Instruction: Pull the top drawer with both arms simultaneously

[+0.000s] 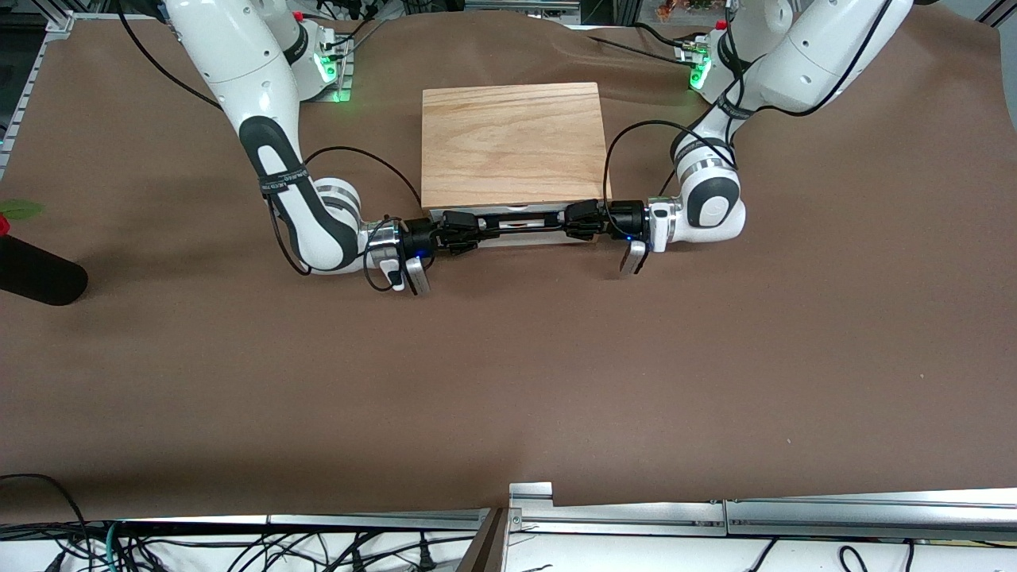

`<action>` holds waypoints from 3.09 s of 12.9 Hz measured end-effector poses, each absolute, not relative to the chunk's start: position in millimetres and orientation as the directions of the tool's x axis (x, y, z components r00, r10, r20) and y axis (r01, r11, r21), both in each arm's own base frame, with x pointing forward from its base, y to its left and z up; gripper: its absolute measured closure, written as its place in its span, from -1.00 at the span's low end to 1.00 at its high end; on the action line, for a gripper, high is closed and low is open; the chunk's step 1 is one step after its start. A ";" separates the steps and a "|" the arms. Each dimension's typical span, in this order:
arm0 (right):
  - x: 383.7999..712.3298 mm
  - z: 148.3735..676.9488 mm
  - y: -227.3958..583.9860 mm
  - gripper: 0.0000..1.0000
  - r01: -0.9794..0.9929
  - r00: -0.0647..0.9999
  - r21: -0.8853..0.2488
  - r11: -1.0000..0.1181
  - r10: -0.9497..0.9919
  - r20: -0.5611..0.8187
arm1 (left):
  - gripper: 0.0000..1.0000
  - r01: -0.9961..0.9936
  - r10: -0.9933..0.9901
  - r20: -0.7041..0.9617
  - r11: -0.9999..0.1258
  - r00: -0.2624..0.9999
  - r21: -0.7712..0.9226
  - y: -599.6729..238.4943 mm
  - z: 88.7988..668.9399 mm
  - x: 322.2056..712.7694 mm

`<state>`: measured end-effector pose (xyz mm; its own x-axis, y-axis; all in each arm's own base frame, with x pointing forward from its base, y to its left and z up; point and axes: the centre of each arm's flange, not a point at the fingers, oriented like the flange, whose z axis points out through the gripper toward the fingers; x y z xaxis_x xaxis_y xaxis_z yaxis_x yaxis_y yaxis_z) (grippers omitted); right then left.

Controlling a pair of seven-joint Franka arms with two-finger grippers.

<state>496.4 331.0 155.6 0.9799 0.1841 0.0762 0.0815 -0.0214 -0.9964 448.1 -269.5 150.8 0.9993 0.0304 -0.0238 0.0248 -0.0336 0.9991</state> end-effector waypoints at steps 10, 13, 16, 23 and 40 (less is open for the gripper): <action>496.3 154.7 330.5 0.66 0.083 0.980 -0.996 -0.031 0.182 0.076 | 0.68 0.068 0.033 -0.067 -0.028 0.997 0.997 -269.5 150.1 448.3; 496.8 154.8 330.5 0.66 0.084 0.980 -0.996 -0.032 0.181 0.077 | 0.68 0.087 0.035 -0.086 -0.028 0.996 0.996 -269.6 150.1 448.7; 499.3 154.6 331.1 0.66 0.090 0.980 -0.995 -0.033 0.183 0.082 | 0.68 0.116 0.037 -0.115 -0.031 0.993 0.993 -269.4 150.5 450.0; 509.8 154.6 331.7 0.66 0.103 0.979 -0.994 -0.032 0.179 0.095 | 0.68 0.179 0.010 -0.179 -0.048 0.984 0.983 -269.2 153.7 466.7; 559.4 150.9 334.1 0.66 0.088 0.984 -0.996 -0.033 0.160 0.081 | 0.68 0.240 -0.001 -0.240 -0.054 0.971 0.969 -265.8 152.6 522.6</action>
<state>559.4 334.1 150.9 0.9837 0.1604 0.0813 0.0877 -0.0334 -0.9956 522.6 -265.8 152.6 0.9708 -0.0014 -0.2401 0.2397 -0.0539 0.9694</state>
